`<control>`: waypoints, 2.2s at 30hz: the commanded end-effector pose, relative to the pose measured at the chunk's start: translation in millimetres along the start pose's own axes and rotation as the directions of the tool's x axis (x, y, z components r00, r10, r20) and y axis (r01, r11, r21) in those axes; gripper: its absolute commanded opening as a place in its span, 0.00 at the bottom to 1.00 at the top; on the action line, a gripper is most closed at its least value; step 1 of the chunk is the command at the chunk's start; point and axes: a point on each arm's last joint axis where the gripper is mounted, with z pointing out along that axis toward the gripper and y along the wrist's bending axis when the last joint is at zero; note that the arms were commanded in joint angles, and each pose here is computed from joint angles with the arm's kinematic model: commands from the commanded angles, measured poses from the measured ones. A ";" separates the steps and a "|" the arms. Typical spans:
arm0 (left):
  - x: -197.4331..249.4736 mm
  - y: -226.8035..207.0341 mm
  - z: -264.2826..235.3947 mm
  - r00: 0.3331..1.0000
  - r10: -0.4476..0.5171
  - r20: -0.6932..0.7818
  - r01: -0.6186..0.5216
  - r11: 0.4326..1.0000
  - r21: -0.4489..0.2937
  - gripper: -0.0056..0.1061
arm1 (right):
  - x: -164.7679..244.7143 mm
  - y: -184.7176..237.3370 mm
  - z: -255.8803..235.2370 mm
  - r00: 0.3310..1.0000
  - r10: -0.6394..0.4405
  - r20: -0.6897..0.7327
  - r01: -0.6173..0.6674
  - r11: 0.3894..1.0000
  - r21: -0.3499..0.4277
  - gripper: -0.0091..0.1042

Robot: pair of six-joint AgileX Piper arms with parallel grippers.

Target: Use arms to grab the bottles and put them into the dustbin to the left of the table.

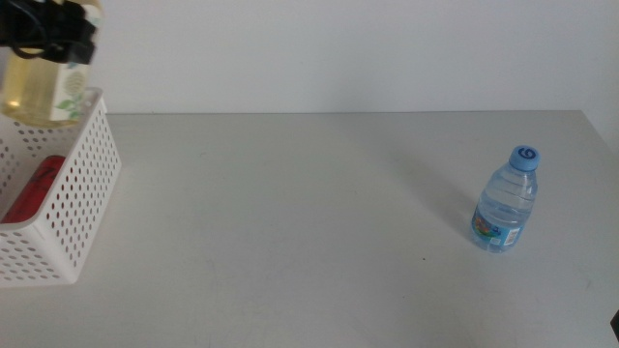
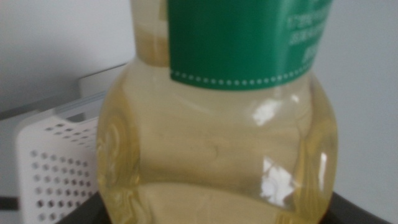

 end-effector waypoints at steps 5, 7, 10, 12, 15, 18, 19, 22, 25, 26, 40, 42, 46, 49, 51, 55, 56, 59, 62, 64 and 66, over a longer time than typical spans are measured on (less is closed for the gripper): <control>-5.1 57.0 -34.3 0.988 -0.065 0.142 0.087 0.984 -0.155 0.04 | -10.7 0.5 -2.7 0.995 -0.010 0.103 0.010 1.000 -0.005 0.91; 1.3 69.3 -26.5 0.991 -0.081 0.103 0.099 0.980 -0.175 0.04 | -10.7 0.5 -2.7 0.995 -0.010 0.103 0.010 1.000 -0.005 0.91; 12.3 87.9 -9.0 0.989 -0.142 0.045 0.148 0.972 -0.184 0.04 | -10.7 0.5 -2.7 0.995 -0.010 0.103 0.010 1.000 -0.005 0.91; 18.8 96.0 5.6 0.982 -0.187 0.010 0.186 0.969 -0.163 0.04 | -10.7 0.5 -2.7 0.995 -0.010 0.103 0.010 1.000 -0.005 0.91; 29.8 102.4 33.6 0.970 -0.233 -0.071 0.224 0.968 -0.110 0.04 | -10.7 0.5 -2.7 0.995 -0.010 0.103 0.010 1.000 -0.005 0.91; 38.4 104.4 59.4 0.958 -0.248 -0.142 0.238 0.967 -0.087 0.04 | -10.7 0.5 -2.7 0.995 -0.010 0.103 0.010 1.000 -0.005 0.91; 41.1 104.6 67.8 0.953 -0.254 -0.163 0.244 0.966 -0.081 0.04 | -10.7 0.5 -2.7 0.995 -0.010 0.103 0.010 1.000 -0.005 0.91; 48.3 103.1 88.3 0.935 -0.283 -0.213 0.280 0.959 -0.042 0.04 | -10.7 0.5 -2.7 0.995 -0.010 0.103 0.010 1.000 -0.005 0.91; 55.6 101.4 103.5 0.917 -0.296 -0.266 0.303 0.953 -0.014 0.06 | -10.7 0.5 -2.7 0.995 -0.010 0.103 0.010 1.000 -0.005 0.91; 58.3 101.0 107.8 0.911 -0.295 -0.286 0.306 0.952 -0.009 0.08 | -10.7 0.5 -2.7 0.995 -0.010 0.103 0.010 1.000 -0.005 0.91; 68.0 100.8 125.6 0.898 -0.276 -0.342 0.296 0.955 0.009 0.83 | -10.7 0.5 -2.7 0.995 -0.010 0.103 0.010 1.000 -0.005 0.91; 67.6 100.3 122.3 0.897 -0.273 -0.347 0.295 0.955 0.010 0.89 | -10.7 0.5 -2.7 0.995 -0.010 0.103 0.010 1.000 -0.005 0.91; 62.0 99.2 108.8 0.900 -0.287 -0.328 0.304 0.953 0.001 0.89 | -10.7 0.5 -2.7 0.995 -0.010 0.103 0.010 1.000 -0.005 0.91; 51.9 97.3 90.6 0.918 -0.294 -0.266 0.307 0.952 0.007 0.89 | -10.7 0.5 -2.7 0.995 -0.010 0.103 0.010 1.000 -0.005 0.91; 43.4 94.0 75.6 0.934 -0.289 -0.209 0.302 0.953 0.033 0.89 | -10.7 0.5 -2.7 0.995 -0.010 0.103 0.010 1.000 -0.005 0.91; 25.2 80.8 41.9 0.960 -0.266 -0.082 0.275 0.953 0.127 0.89 | -10.7 0.5 -2.7 0.995 -0.010 0.103 0.010 1.000 -0.005 0.91; 20.5 73.9 31.7 0.971 -0.234 -0.056 0.240 0.959 0.153 0.89 | -10.7 0.5 -2.7 0.995 -0.010 0.103 0.010 1.000 -0.005 0.91; 6.7 49.1 7.1 0.993 -0.117 0.024 0.109 0.971 0.213 0.89 | -10.7 0.5 -2.7 0.995 -0.010 0.103 0.010 1.000 -0.005 0.91; -3.4 22.4 -16.0 0.995 -0.063 0.077 0.041 0.966 0.257 0.89 | -10.7 0.5 -2.7 0.995 -0.010 0.103 0.010 1.000 -0.005 0.91; -6.5 2.9 -27.7 0.994 -0.052 0.095 0.024 0.960 0.278 0.89 | -10.7 0.5 -2.7 0.995 -0.010 0.103 0.010 1.000 -0.005 0.91; -2.8 -20.5 -40.8 0.991 -0.033 0.129 -0.004 0.961 0.275 0.89 | -10.7 0.5 -2.7 0.995 -0.010 0.103 0.010 1.000 -0.005 0.91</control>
